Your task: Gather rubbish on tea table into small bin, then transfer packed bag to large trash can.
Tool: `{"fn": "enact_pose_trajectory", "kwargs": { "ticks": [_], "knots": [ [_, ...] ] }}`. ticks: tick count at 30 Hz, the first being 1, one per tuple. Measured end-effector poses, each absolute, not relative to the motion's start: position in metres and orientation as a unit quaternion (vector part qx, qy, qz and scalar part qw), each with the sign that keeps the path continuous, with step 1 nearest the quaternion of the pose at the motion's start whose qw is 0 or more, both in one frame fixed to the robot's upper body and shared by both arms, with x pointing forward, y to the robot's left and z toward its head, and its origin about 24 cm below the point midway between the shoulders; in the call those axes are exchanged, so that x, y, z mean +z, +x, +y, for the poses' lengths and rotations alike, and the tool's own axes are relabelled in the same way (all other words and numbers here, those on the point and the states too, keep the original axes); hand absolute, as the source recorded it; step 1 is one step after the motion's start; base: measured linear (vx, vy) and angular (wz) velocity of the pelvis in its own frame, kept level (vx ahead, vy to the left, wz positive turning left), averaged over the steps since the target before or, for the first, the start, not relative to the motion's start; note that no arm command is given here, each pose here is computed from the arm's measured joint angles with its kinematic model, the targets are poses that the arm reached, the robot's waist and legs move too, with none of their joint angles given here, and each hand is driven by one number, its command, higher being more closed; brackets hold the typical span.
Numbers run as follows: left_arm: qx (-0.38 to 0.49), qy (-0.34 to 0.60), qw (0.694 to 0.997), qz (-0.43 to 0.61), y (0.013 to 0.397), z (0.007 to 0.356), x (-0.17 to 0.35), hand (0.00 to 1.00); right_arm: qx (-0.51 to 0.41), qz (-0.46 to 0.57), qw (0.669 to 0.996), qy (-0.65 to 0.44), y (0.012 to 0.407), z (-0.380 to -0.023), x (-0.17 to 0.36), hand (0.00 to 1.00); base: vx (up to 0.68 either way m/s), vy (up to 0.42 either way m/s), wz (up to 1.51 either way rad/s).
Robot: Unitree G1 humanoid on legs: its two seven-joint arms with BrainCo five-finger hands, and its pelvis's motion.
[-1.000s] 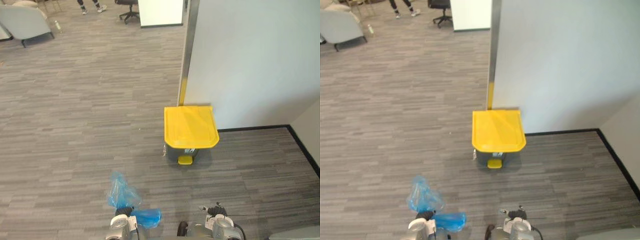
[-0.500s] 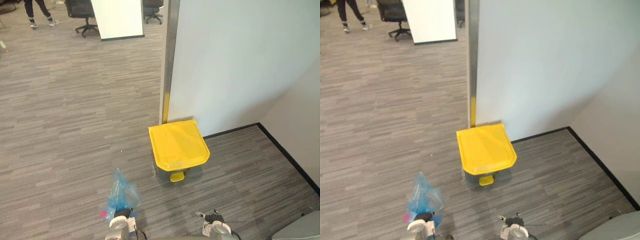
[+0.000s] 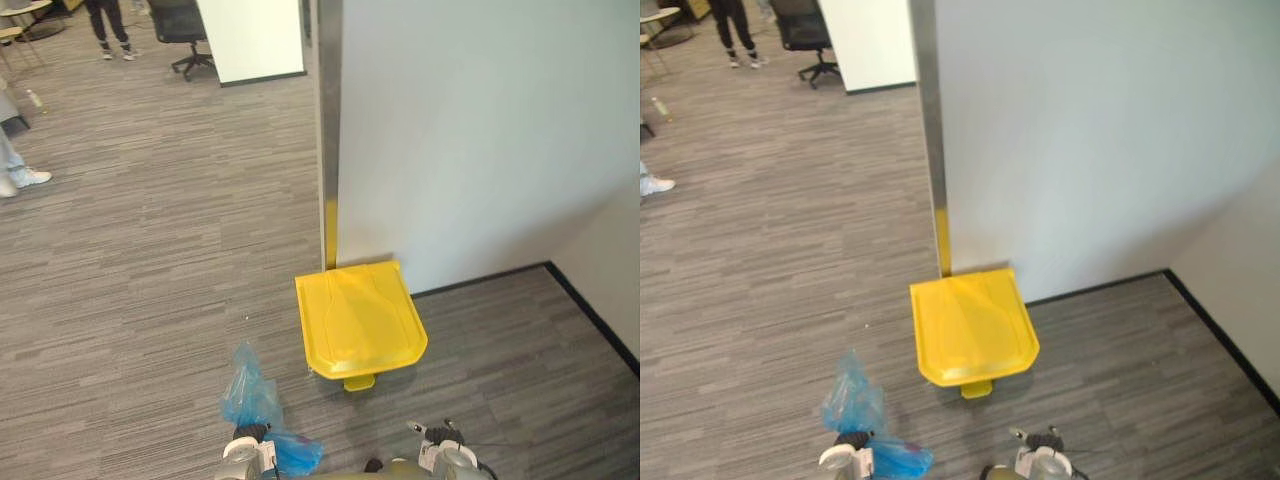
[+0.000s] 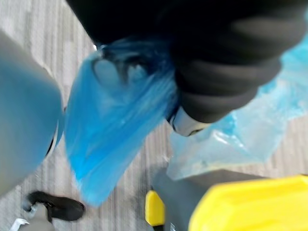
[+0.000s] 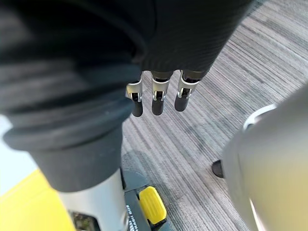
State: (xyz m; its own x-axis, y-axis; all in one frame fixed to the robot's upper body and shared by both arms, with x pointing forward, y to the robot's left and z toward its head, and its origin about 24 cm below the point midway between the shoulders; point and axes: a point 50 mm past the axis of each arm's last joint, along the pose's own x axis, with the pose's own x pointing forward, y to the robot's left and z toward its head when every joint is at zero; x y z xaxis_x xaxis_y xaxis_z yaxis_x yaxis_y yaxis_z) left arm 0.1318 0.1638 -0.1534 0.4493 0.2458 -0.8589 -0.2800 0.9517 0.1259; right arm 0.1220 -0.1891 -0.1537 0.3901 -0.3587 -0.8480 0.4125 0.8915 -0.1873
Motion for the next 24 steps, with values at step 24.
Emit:
{"fn": "enact_pose_trajectory", "kwargs": {
  "ticks": [24],
  "knots": [
    [0.169,-0.021,0.845,0.507,0.125,0.173,-0.155,1.00,-0.243,0.500,0.830,0.040,0.124,-0.189,-0.153,0.00,-0.02,0.066,-0.24]
  ]
}}
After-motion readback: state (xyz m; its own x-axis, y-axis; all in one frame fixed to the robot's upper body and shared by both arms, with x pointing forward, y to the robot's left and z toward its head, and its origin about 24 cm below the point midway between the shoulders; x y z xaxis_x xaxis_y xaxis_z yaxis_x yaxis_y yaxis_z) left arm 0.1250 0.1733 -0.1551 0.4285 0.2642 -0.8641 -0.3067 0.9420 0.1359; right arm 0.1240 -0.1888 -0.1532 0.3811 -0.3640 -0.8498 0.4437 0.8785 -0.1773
